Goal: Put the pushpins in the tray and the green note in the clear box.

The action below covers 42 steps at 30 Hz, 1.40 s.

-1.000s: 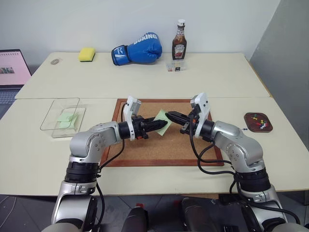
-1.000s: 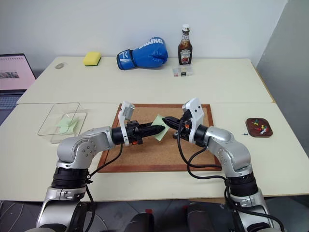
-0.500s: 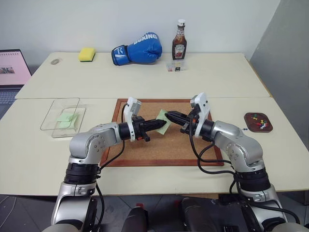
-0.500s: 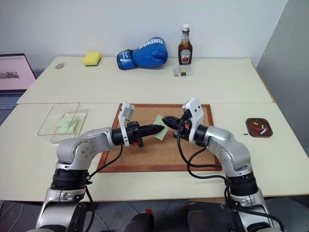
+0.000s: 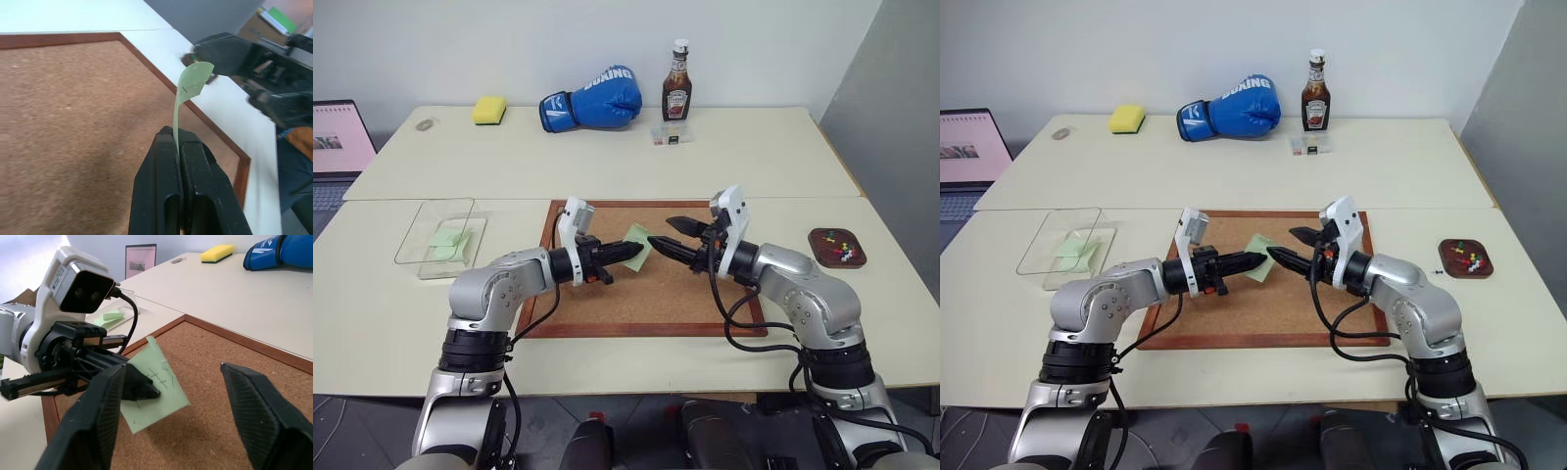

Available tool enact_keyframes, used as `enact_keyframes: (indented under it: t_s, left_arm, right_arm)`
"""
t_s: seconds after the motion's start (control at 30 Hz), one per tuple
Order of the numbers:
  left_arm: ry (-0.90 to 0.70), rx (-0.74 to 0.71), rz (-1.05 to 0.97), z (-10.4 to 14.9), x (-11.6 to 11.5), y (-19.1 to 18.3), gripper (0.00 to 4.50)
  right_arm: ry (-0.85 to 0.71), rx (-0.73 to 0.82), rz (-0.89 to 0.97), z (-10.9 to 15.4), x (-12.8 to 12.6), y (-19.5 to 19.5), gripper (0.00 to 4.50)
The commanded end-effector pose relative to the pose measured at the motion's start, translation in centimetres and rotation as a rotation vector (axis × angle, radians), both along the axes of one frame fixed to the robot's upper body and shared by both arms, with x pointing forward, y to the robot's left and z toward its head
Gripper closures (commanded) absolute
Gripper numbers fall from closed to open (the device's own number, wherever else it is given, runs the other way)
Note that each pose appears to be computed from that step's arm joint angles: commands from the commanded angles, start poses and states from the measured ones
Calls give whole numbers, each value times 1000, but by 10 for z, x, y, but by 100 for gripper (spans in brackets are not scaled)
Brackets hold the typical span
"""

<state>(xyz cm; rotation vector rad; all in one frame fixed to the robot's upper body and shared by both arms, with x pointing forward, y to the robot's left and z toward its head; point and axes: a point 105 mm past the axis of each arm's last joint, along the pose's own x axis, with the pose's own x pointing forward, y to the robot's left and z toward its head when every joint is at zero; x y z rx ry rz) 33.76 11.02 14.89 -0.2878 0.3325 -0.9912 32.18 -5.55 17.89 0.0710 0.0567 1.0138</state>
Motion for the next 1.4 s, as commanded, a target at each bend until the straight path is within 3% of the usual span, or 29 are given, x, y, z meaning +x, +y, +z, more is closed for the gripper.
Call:
enact_keyframes:
  t_s: [0.03,0.17,0.37,0.6,0.93,1.07,1.4]
  left_arm:
    - [-101,-5,141,32,6,37,450]
    - [-157,48,282,47,11,69,450]
    - [-270,99,674,64,26,139,450]
    - [-339,138,1075,74,26,208,450]
    - [-237,231,1417,37,19,268,450]
    - [-194,233,1452,28,21,277,450]
    - [-206,206,1389,29,32,267,289]
  right_arm:
    - [-35,86,112,29,-24,5,1]
    - [-31,150,207,52,-39,19,1]
    - [-61,215,352,86,-61,43,1]
    - [-65,197,364,85,-59,53,1]
    - [-86,175,272,77,-48,50,1]
    - [-90,180,250,77,-46,48,1]
    - [-90,169,220,75,-44,46,0]
